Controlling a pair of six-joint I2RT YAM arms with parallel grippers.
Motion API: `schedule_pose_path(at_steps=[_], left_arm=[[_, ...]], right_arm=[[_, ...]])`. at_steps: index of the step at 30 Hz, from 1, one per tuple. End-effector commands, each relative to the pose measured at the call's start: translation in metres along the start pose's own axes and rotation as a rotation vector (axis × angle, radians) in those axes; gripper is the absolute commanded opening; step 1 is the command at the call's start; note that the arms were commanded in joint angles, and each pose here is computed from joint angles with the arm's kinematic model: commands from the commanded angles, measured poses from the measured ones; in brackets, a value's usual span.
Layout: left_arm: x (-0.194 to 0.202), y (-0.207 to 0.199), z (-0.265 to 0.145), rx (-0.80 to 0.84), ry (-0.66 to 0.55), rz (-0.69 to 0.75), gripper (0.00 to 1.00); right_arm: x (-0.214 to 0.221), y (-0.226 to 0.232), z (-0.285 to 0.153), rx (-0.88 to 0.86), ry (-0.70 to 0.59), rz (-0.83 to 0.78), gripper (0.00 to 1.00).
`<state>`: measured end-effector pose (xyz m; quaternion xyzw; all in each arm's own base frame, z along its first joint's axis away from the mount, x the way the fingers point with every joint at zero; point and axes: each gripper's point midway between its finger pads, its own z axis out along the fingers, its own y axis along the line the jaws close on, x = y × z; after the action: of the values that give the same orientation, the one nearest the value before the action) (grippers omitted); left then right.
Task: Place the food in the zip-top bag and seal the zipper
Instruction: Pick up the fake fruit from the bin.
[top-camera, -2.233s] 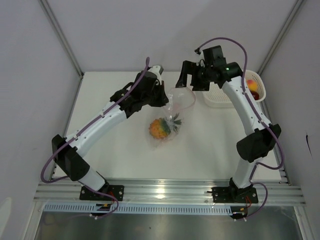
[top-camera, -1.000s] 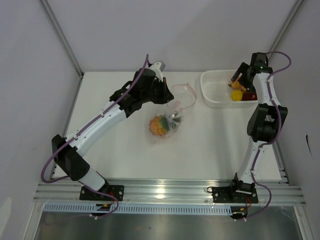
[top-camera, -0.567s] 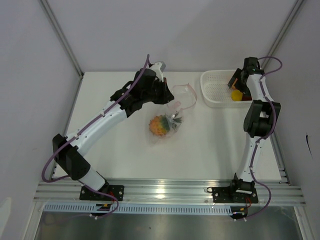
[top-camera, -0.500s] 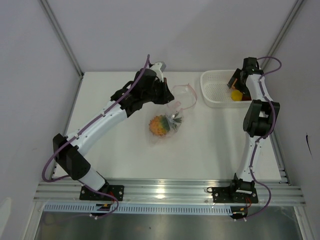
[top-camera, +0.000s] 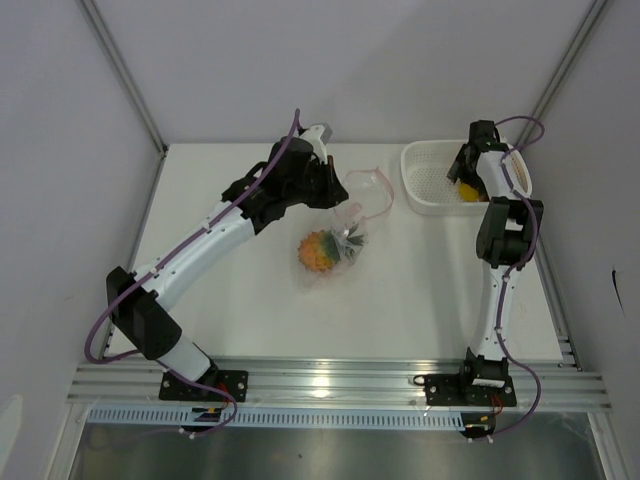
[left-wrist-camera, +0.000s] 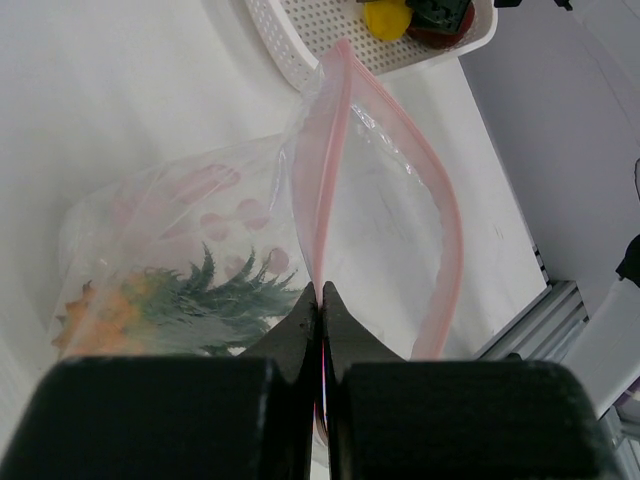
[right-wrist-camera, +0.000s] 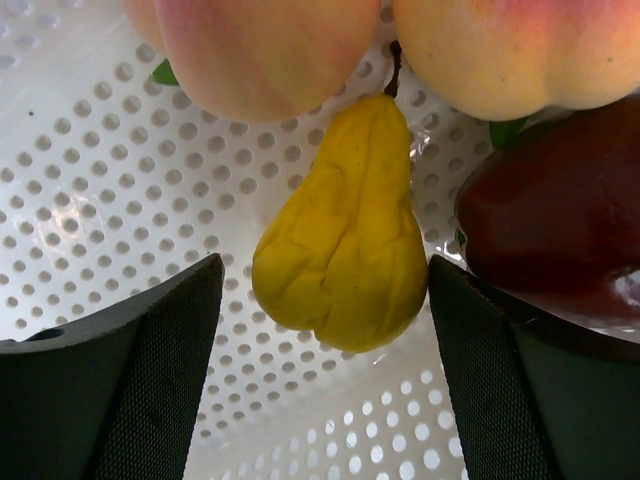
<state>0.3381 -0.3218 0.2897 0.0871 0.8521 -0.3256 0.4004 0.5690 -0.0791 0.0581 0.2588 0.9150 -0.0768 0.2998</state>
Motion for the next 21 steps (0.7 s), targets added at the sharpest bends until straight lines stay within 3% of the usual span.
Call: schedule_pose_path(at_steps=[1,5,9,15,21], left_arm=[[-0.015,-0.006,-0.003,0.032,-0.038,-0.001,0.01],[-0.013,-0.007,-0.002,0.035,-0.031,-0.002,0.01],[-0.012,-0.005,-0.002,0.03,-0.028,0.0,0.01],[-0.008,-0.003,0.0,0.025,-0.017,-0.004,0.01],[-0.006,-0.003,0.001,0.027,-0.012,-0.008,0.01]], right_arm=[[-0.025,0.001,-0.004,0.041,-0.084,-0.005,0.83],[-0.03,-0.002,-0.001,0.076,-0.108,-0.011,0.75],[-0.031,-0.006,0.002,0.097,-0.113,-0.017,0.41],[-0.039,0.0,-0.01,0.061,-0.126,-0.007,0.33],[-0.053,0.005,-0.051,-0.002,-0.175,0.031,0.28]])
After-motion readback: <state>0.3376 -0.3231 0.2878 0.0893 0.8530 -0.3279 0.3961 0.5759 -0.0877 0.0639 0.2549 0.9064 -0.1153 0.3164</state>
